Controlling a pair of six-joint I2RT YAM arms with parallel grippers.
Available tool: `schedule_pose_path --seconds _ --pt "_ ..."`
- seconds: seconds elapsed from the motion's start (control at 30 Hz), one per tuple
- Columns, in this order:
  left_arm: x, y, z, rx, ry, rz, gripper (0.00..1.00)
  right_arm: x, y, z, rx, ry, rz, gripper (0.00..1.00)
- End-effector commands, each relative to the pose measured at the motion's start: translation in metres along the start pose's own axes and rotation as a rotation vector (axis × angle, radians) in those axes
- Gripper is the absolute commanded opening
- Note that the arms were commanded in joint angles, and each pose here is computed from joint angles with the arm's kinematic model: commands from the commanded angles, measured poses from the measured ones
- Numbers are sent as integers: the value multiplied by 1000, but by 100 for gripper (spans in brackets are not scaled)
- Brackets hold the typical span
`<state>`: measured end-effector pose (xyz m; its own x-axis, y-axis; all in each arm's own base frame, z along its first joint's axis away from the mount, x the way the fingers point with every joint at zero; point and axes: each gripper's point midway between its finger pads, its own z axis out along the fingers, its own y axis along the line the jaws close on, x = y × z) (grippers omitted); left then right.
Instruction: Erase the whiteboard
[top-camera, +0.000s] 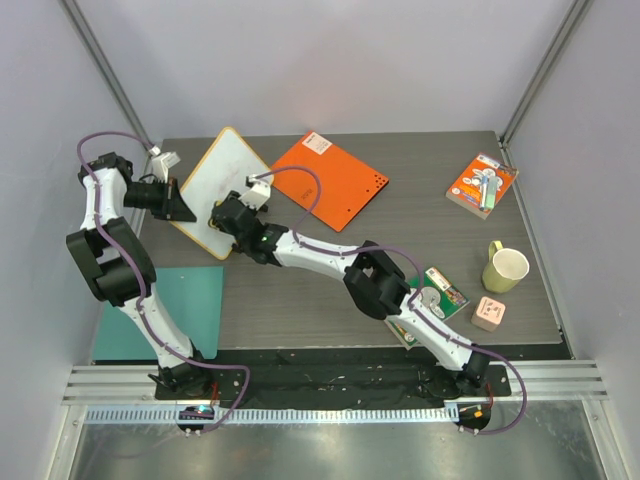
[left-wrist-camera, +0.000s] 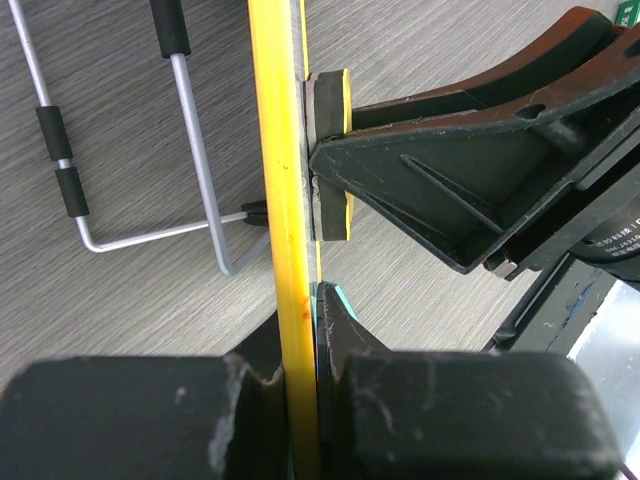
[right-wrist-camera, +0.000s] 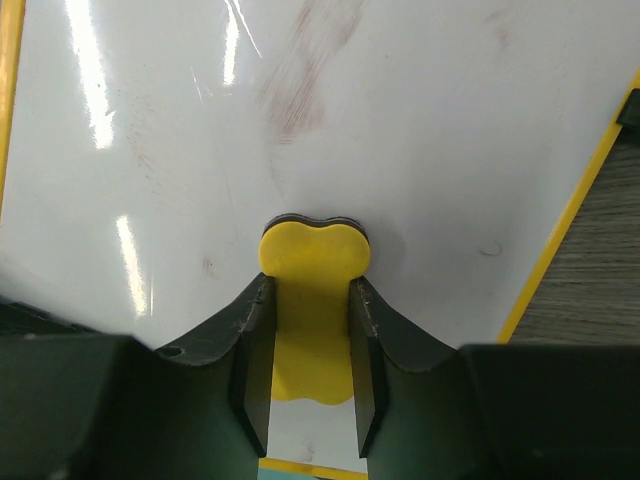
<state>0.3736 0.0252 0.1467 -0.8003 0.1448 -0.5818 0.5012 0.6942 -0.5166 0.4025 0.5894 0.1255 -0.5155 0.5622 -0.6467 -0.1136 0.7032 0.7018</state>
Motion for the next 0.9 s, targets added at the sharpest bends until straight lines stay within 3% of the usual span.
schedule_pose_path --seconds 0.0,0.27,0.47,0.87 --pt "24 -43 24 162 103 102 0 119 -91 -17 143 307 -236 1" --pt "24 -46 22 162 107 109 0 40 0 -10 -95 138 -159 1" --pt "26 -46 22 167 110 106 0 -6 35 -1 -237 47 -92 1" --pt "31 -47 21 169 124 116 0 -101 21 30 -281 -155 6 1"
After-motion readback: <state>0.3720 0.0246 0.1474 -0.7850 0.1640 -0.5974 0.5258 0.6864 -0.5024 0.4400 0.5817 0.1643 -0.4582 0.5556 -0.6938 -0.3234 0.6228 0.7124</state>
